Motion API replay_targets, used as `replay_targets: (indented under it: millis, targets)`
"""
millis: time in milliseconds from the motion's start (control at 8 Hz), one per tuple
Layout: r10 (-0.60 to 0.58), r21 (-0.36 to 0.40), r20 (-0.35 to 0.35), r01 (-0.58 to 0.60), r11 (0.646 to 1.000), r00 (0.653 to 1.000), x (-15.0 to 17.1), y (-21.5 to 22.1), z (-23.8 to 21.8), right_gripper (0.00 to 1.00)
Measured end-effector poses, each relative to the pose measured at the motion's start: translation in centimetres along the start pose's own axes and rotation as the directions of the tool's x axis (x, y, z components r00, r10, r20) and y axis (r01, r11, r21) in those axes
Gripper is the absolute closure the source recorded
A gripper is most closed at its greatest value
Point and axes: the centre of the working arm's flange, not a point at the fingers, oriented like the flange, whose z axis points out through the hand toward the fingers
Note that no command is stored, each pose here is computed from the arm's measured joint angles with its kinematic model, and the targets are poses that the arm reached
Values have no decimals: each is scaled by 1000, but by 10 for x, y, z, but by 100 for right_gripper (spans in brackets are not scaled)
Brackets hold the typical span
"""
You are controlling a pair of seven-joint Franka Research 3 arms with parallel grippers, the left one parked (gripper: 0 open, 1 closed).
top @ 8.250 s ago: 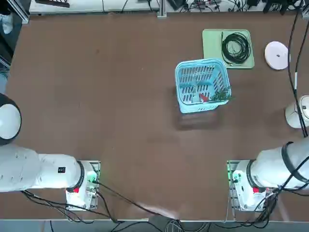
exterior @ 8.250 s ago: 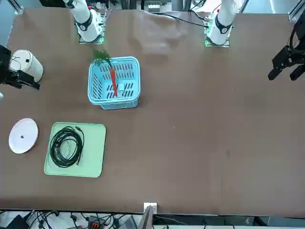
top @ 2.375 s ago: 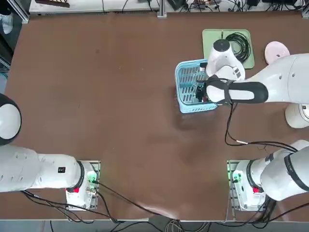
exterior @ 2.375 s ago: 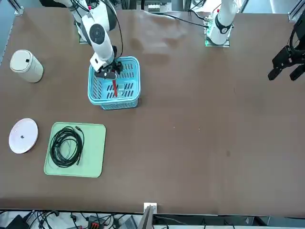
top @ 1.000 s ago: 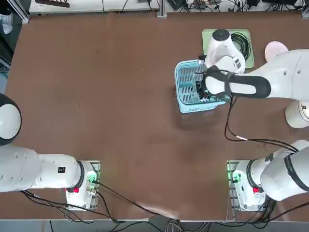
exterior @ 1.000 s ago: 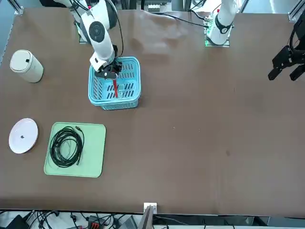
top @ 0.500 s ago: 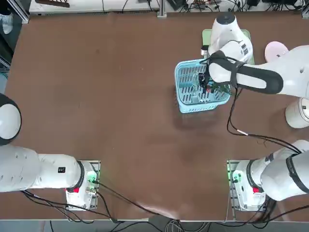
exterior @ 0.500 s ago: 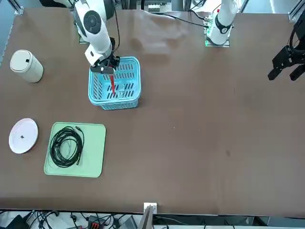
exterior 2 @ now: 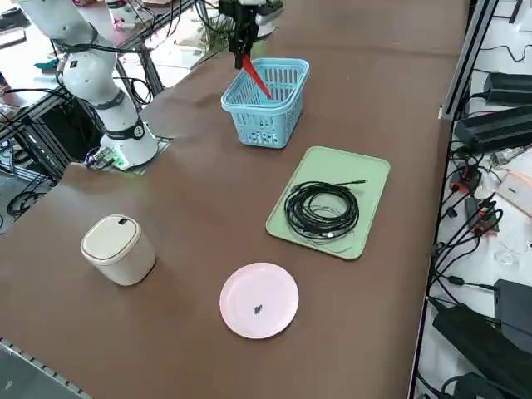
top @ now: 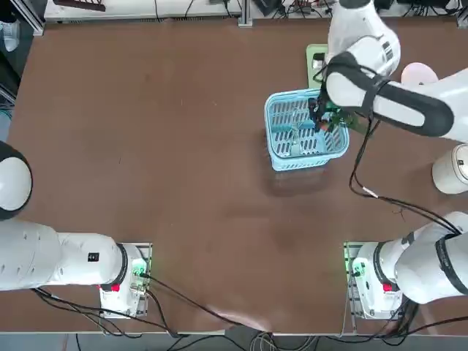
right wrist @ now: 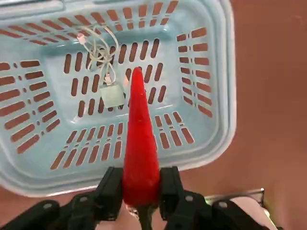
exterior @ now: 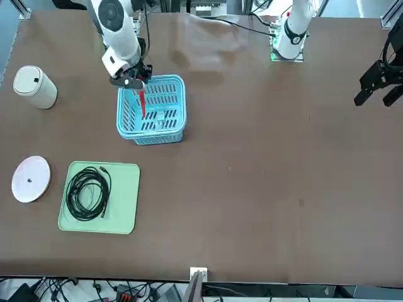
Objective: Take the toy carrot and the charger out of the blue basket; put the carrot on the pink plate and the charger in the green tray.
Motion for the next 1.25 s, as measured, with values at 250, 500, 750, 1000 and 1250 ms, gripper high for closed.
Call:
replay_targets:
  millis: [250,500,750,1000,1250]
  targets:
    - [18,11,0,-18,1000,1000,6,13,-47,59]
    - [15,28,20,-15,999,1000,26,49,-73,59]
    - [11,71,37,-13,997,999,56,112,-94,59]
    - [10,110,22,-13,994,1000,90,200,-101,59]
    - [19,82,-9,-18,996,1000,116,278,-89,59]
